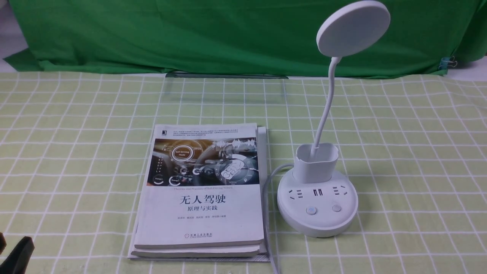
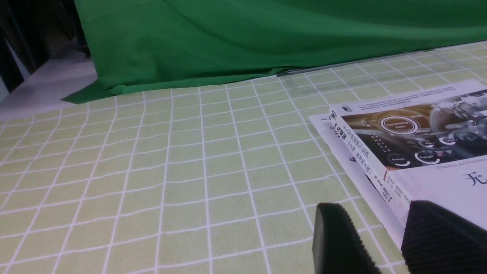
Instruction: Turn off the desk lamp on the green coffee tablecloth by hand.
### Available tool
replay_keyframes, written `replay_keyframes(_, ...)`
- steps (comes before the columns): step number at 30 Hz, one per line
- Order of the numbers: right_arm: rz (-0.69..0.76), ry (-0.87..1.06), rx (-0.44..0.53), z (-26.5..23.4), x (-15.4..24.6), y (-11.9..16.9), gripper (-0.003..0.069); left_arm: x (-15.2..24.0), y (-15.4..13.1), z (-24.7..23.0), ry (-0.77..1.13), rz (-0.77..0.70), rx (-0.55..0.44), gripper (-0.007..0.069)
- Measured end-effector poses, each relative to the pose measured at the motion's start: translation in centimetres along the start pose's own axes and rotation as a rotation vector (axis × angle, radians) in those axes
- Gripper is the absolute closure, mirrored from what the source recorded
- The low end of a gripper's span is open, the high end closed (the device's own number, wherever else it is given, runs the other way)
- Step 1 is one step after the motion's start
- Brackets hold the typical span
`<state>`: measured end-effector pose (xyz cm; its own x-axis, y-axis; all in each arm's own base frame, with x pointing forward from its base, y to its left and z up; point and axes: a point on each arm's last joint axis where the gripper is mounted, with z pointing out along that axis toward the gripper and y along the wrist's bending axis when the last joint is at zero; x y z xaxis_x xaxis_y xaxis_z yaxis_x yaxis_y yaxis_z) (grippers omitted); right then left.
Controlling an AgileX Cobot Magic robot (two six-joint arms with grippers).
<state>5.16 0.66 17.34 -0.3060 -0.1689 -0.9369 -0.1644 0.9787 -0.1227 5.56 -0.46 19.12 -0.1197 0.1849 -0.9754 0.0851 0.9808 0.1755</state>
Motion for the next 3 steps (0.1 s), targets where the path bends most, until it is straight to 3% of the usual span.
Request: replay_keyframes(3, 0.000, 0.000, 0.000, 0.00, 0.00, 0.00, 0.0479, 0.00, 0.00, 0.00, 0.000, 0.000, 0.000, 0.0383)
